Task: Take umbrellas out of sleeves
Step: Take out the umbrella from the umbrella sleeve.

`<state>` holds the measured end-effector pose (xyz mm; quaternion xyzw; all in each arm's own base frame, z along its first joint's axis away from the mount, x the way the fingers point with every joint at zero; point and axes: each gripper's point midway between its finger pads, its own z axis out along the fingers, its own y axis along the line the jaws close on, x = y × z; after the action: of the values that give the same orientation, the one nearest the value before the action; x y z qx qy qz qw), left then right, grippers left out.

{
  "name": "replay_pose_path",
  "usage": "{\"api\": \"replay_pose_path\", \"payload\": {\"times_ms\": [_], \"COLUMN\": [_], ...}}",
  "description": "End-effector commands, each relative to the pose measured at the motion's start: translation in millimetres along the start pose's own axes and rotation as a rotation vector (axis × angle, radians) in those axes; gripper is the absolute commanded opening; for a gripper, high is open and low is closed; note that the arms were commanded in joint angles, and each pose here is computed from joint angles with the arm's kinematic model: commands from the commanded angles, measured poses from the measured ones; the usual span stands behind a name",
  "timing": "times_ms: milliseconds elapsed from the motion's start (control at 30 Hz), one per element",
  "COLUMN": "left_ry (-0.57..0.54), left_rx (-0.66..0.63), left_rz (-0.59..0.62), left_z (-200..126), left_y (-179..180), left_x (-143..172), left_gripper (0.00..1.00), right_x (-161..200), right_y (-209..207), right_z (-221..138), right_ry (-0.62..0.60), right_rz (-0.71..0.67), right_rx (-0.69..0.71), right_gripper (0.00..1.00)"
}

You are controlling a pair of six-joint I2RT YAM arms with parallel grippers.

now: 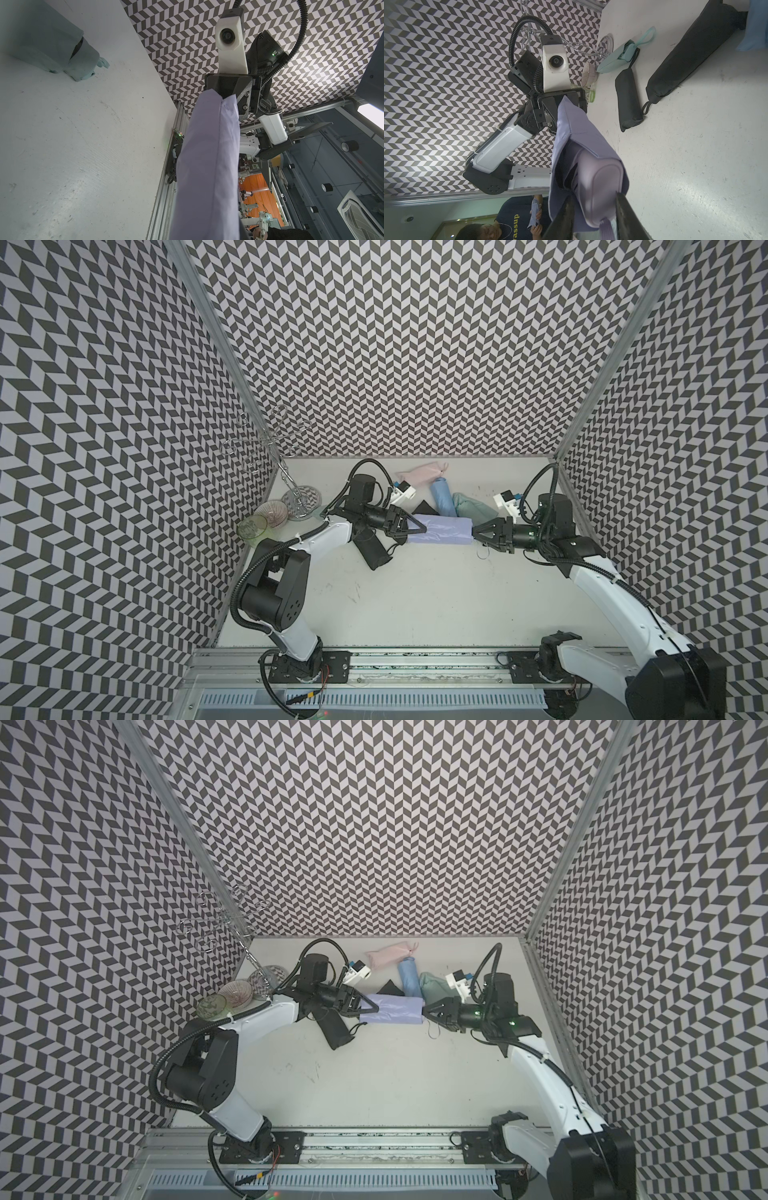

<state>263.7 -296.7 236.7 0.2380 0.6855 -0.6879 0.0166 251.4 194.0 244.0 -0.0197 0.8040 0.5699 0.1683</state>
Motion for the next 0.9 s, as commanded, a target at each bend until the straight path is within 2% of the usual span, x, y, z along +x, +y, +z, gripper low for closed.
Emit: {"api": "replay_pose_path", "payload": {"times_ms": [0,367,433,467,500,600,767,867], "left_ry": [0.037,0.027,0.026,0.027,0.026,0.024,0.023,0.015], "left_rx": [0.041,0.035,0.034,0.035,0.034,0.032,0.031,0.022], "left_rz": [0.124,0.125,0.123,0.124,0.125,0.126,0.123,0.116], "left_z": [8,4,4,4,3,3,2,0], "left_y": [-30,-31,-31,-31,-32,-32,-30,-26], "left_x": [-2,-2,-2,-2,-3,-3,-2,-1], "left_gripper": [0.0,0.0,0.0,0.0,0.0,0.0,0.0,0.0], "right_x": [3,3,3,2,2,4,-2,-4], "right_y": [11,5,3,0,-3,-5,0,3], "right_z": [6,6,5,5,5,5,3,1], "right_ry": [0.043,0.043,0.042,0.038,0.038,0.049,0.025,0.016], "right_rz": [-0.064,-0.055,-0.05,-0.053,-0.048,-0.043,-0.058,-0.074], "right_rx": [-0.021,0.005,0.013,0.035,0.057,0.052,0.051,0.06], "right_gripper": [0.34,0.31,0.37,0.5,0.53,0.51,0.31,0.3]}}
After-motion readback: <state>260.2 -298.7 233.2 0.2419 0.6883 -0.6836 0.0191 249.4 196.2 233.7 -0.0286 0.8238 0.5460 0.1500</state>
